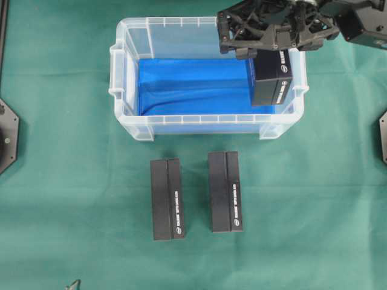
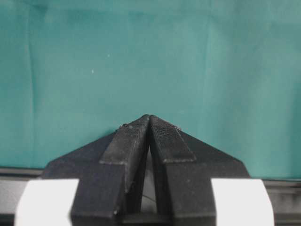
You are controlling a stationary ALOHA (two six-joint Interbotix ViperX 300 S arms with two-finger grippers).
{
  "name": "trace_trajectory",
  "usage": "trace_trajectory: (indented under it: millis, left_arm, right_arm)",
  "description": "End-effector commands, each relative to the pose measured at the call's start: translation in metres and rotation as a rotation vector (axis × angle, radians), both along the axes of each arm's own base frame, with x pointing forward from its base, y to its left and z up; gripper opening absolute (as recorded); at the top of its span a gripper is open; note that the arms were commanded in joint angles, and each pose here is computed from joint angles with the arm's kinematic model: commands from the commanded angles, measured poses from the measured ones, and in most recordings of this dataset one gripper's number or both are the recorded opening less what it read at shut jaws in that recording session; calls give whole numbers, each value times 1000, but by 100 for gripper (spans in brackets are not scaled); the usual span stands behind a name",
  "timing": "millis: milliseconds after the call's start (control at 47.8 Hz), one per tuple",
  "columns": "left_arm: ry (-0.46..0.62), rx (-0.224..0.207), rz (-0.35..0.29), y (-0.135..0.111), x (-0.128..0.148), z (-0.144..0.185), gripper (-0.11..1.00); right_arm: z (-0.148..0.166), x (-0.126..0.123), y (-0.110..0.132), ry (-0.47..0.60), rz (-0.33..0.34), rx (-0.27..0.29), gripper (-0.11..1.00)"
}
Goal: Take the box out of the case with the right arm.
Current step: 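Lift the right box up out of the case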
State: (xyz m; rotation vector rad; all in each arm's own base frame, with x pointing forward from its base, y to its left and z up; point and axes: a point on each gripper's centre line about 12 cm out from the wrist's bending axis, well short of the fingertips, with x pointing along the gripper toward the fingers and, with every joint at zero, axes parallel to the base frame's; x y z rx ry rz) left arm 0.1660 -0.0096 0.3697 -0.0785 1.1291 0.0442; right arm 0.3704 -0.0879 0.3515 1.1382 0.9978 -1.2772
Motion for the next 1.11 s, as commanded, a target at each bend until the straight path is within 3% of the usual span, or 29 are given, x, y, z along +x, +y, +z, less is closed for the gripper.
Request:
trace_trajectory:
  millis: [0, 669, 1087]
  left_arm:
    - [-29, -1, 2, 0, 1, 9, 0]
    - [-31, 1, 2, 0, 2, 10, 0]
    - [-29, 1, 1, 0, 1, 9, 0]
  right_arm:
    - [25, -9, 2, -65, 3, -16, 64]
    - [30, -14, 4, -60, 0, -25, 64]
    - [30, -12, 48, -41, 19, -7, 64]
